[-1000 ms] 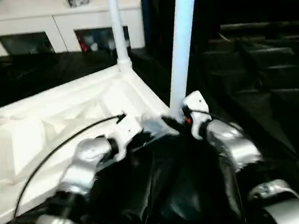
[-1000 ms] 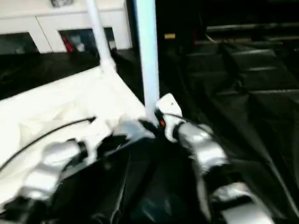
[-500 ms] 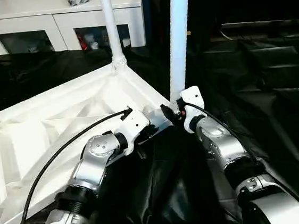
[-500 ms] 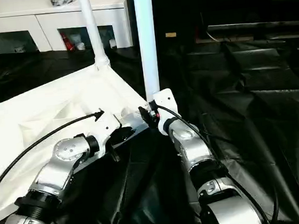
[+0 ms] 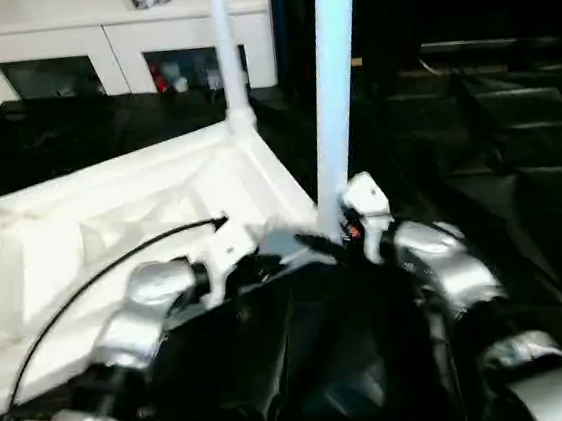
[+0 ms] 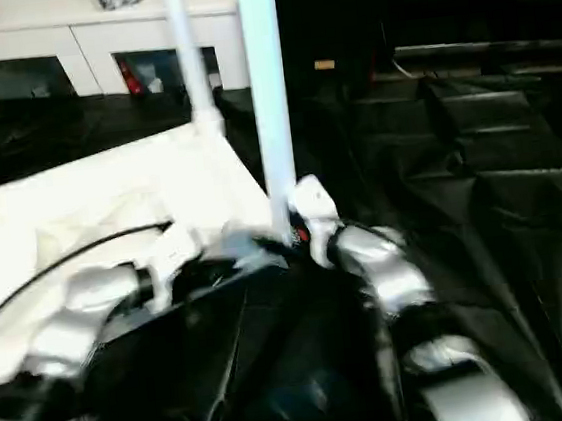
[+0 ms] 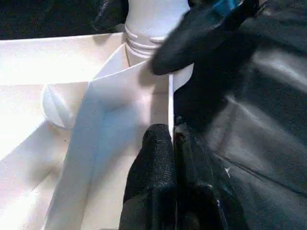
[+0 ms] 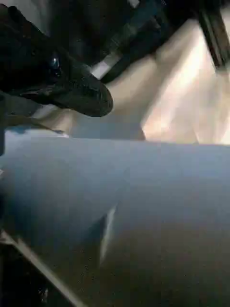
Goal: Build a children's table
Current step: Rotate leg to tighten
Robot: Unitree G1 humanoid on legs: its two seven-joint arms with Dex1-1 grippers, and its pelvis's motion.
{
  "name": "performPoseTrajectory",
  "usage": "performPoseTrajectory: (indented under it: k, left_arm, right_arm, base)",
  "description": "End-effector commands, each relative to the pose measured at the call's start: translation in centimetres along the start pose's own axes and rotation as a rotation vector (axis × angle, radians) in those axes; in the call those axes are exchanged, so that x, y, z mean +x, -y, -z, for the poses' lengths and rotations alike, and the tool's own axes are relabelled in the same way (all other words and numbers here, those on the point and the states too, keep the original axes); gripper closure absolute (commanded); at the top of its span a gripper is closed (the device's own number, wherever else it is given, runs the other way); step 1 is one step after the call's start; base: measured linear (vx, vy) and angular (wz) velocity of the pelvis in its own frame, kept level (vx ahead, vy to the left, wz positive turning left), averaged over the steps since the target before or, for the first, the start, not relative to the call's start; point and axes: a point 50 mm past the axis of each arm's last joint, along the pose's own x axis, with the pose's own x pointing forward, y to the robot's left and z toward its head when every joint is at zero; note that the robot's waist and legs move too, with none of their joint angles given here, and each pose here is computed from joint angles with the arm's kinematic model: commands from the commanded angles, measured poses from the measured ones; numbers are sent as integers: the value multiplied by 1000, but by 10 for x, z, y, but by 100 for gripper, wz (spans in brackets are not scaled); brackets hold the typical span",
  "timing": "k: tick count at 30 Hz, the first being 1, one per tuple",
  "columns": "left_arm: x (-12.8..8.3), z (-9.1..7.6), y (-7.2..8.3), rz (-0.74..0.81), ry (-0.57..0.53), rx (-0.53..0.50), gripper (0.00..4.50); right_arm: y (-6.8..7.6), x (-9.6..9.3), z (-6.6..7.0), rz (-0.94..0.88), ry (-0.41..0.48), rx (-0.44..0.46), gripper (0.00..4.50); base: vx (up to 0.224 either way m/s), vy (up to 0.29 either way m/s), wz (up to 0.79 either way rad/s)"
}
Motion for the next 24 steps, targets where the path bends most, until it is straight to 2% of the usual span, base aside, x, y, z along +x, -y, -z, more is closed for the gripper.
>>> performPoseTrajectory:
  k: [1, 3, 5, 6, 9, 15, 24]
  left_arm:
    - [-4, -32, -6, 6, 134, 115, 450]
    - [-10, -31, -7, 23, 129, 120, 450]
    - [-13, -31, -7, 40, 129, 115, 450]
    - [-15, -30, -6, 53, 126, 114, 450]
    - [-18, -28, -4, 75, 119, 109, 450]
    - [-23, -24, -3, 96, 113, 97, 450]
    - [-23, -23, -2, 100, 116, 84, 450]
  right_arm:
    - [-22, 7, 6, -204, -40, -9, 78]
    - [-25, -2, 12, -291, -99, -19, 78]
    - [-26, -7, 13, -326, -117, -15, 78]
    - [-26, -9, 14, -339, -119, -5, 106]
    - [-26, -12, 13, -362, -120, 4, 116]
    - [-29, -16, 12, -412, -125, 20, 173]
    - [-33, -14, 13, -428, -121, 30, 186]
  base:
    - [0, 0, 0]
    - [0, 0, 0]
    - [0, 0, 0]
    - [0, 0, 0]
    - [0, 0, 0]
    - [0, 0, 0]
    - [0, 0, 0]
